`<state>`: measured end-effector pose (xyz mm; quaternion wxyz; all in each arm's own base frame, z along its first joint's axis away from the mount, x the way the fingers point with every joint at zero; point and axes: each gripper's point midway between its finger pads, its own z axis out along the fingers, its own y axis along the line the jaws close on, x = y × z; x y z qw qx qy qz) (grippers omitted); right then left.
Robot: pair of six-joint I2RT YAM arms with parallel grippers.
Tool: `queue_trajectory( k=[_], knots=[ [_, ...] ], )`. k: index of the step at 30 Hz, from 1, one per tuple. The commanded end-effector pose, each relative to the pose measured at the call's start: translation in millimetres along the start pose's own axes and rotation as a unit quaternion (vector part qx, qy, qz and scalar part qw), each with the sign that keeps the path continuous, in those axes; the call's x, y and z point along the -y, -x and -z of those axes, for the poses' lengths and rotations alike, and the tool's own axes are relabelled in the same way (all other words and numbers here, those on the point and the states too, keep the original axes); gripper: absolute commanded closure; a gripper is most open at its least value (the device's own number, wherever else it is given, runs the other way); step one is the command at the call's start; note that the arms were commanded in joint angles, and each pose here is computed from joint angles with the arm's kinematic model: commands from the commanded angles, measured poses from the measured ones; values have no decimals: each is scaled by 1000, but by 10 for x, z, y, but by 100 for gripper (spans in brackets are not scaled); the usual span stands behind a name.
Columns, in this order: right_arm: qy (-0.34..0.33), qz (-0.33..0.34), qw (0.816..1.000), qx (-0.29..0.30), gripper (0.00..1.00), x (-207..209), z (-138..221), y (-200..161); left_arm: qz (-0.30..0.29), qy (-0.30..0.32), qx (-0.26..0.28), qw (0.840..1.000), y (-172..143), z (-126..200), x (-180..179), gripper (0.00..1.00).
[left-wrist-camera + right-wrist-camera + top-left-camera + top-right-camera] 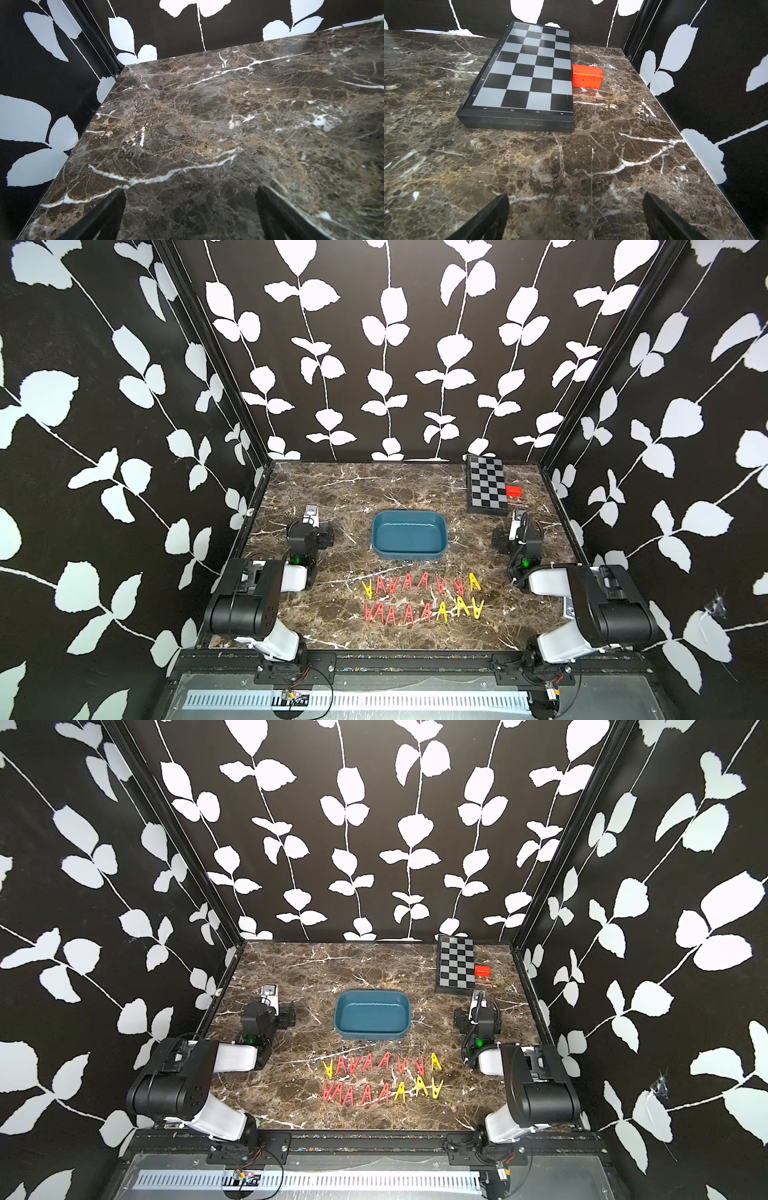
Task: Take the clothespins out of the storage box
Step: Reset both arms
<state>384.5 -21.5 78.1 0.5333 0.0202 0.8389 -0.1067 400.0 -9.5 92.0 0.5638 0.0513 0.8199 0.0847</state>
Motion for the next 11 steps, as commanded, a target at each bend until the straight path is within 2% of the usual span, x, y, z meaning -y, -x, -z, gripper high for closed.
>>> queue_trajectory(
  k=[1, 11],
  knots=[
    [1, -3, 1000, 31, 1, 14, -13, 175, -1, -1, 13, 1000, 40, 23, -18, 1],
    [1, -3, 1000, 31, 1, 15, -11, 180, -2, -1, 13, 1000, 39, 24, -17, 1]
  ],
)
